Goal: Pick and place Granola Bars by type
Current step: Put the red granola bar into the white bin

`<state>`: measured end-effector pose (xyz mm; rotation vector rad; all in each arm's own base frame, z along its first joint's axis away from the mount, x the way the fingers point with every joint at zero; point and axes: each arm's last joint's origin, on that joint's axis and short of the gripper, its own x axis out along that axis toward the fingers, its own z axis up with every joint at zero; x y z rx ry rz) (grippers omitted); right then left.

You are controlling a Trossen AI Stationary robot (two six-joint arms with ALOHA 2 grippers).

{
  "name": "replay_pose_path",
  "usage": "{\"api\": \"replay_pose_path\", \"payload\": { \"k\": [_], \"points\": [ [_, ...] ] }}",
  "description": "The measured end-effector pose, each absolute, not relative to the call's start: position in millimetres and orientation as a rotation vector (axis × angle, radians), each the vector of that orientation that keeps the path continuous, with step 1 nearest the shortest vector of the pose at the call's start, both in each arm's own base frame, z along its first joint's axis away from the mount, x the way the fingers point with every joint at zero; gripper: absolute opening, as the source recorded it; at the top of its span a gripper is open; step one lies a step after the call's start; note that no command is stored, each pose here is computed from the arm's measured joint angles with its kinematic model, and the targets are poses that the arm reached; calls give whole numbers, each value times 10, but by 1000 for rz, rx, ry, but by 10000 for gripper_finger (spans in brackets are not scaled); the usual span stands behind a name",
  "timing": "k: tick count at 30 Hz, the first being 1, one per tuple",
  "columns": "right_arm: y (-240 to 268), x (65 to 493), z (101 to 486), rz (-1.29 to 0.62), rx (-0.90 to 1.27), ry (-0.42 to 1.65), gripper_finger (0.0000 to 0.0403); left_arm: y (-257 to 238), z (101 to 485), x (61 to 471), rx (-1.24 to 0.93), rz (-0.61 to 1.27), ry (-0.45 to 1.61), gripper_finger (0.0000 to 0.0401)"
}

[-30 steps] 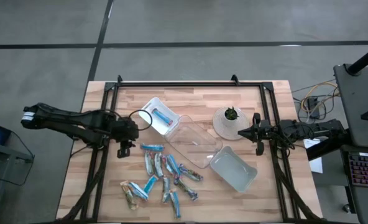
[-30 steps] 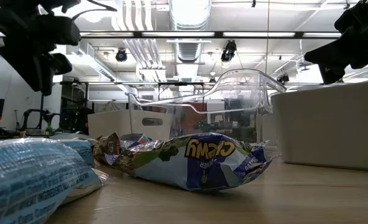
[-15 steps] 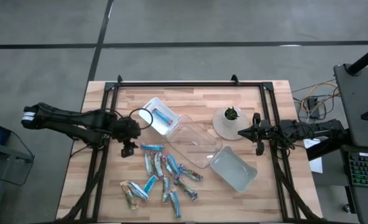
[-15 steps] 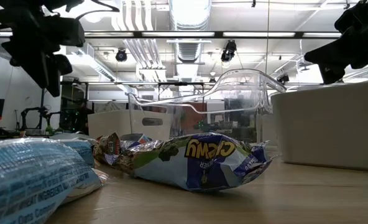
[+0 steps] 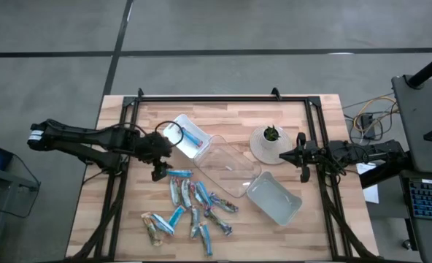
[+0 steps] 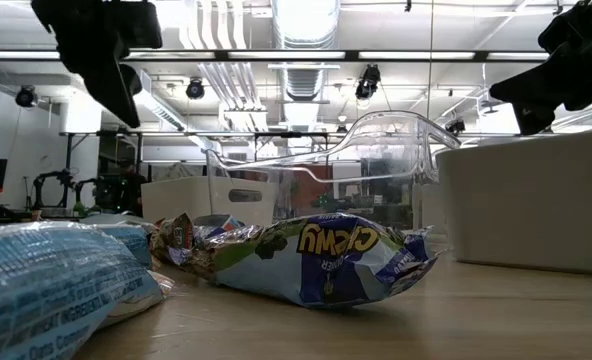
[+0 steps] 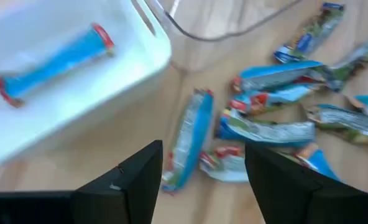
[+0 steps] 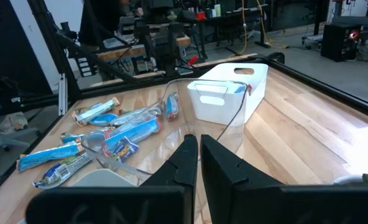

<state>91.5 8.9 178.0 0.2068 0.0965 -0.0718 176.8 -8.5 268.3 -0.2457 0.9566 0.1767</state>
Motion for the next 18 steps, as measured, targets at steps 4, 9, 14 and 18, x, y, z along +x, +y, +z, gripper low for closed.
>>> {"api": "replay_pose_path", "payload": {
  "k": [4, 9, 14, 18],
  "points": [
    [89, 914, 1780, -72, 207, 97, 13, -70, 2589, 1725, -185, 195, 964, 209],
    [88, 915, 1780, -73, 207, 96, 13, -68, 2390, 1720, -201, 202, 909, 209],
    [88, 914, 1781, -72, 207, 96, 13, -68, 2173, 1712, -233, 215, 906, 209],
    [88, 914, 1781, -72, 207, 96, 13, -79, 2076, 1681, -294, 204, 940, 209]
  ]
}}
